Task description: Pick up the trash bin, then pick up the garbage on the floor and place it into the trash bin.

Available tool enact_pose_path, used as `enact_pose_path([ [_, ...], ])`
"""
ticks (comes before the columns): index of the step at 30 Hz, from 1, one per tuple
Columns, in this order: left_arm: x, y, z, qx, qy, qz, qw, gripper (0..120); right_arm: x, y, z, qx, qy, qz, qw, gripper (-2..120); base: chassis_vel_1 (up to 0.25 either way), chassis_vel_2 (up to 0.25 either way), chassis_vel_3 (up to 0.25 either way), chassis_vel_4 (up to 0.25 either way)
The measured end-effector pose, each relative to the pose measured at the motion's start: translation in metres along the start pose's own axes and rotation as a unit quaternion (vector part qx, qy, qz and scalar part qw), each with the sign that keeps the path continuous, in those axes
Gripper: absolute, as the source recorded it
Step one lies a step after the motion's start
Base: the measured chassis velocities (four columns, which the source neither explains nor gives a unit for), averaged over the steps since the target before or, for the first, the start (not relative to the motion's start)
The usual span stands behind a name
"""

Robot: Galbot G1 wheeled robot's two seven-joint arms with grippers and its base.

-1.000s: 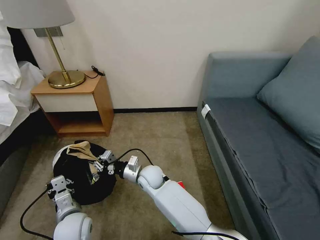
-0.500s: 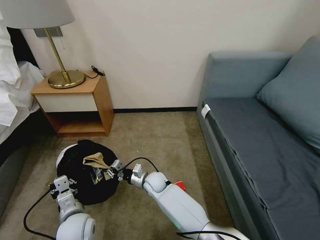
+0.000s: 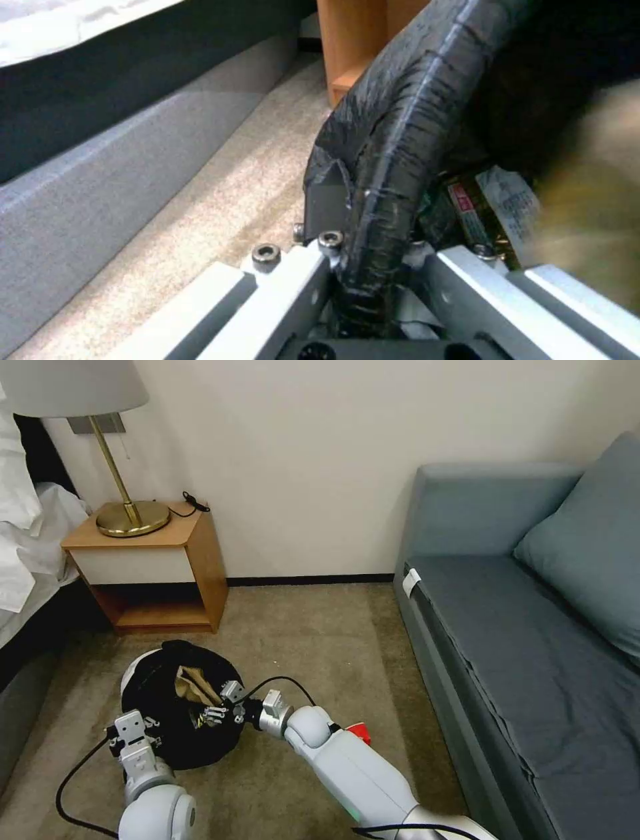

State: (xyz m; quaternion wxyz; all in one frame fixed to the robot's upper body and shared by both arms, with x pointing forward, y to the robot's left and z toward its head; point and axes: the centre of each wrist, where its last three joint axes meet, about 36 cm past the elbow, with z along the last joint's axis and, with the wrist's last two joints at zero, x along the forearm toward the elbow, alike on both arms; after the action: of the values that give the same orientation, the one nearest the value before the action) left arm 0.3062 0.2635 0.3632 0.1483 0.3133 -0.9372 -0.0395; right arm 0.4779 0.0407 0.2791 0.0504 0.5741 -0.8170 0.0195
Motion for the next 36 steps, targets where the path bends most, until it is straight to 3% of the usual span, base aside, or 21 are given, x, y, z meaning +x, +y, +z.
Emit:
enact_pose_path([
  [8,-0.005,0.001,0.004,-0.003,0.004,-0.009,0.9999,0,-0.002,0.002,-0.003,0.006,-0.001,-0.002,1.0,99,0.0,0.0,0.0,0.0],
  [12,-0.007,0.002,0.005,-0.006,0.005,-0.012,0.9999,0,-0.002,0.002,-0.011,0.004,-0.005,-0.014,1.0,99,0.0,0.0,0.0,0.0],
  [19,-0.018,0.015,0.013,-0.015,0.007,-0.029,0.9994,0,0.044,-0.028,-0.01,0.02,0.021,-0.007,1.0,100,0.0,0.0,0.0,0.0],
  [27,-0.022,0.021,0.016,-0.019,0.008,-0.036,0.9991,0,0.076,-0.042,-0.008,0.034,0.043,0.01,0.998,100,0.0,0.0,0.0,0.0],
  [36,-0.023,0.022,0.02,-0.022,0.009,-0.037,0.999,0,0.152,-0.04,0.027,0.035,0.141,0.024,0.989,100,0.0,0.0,0.0,0.0],
])
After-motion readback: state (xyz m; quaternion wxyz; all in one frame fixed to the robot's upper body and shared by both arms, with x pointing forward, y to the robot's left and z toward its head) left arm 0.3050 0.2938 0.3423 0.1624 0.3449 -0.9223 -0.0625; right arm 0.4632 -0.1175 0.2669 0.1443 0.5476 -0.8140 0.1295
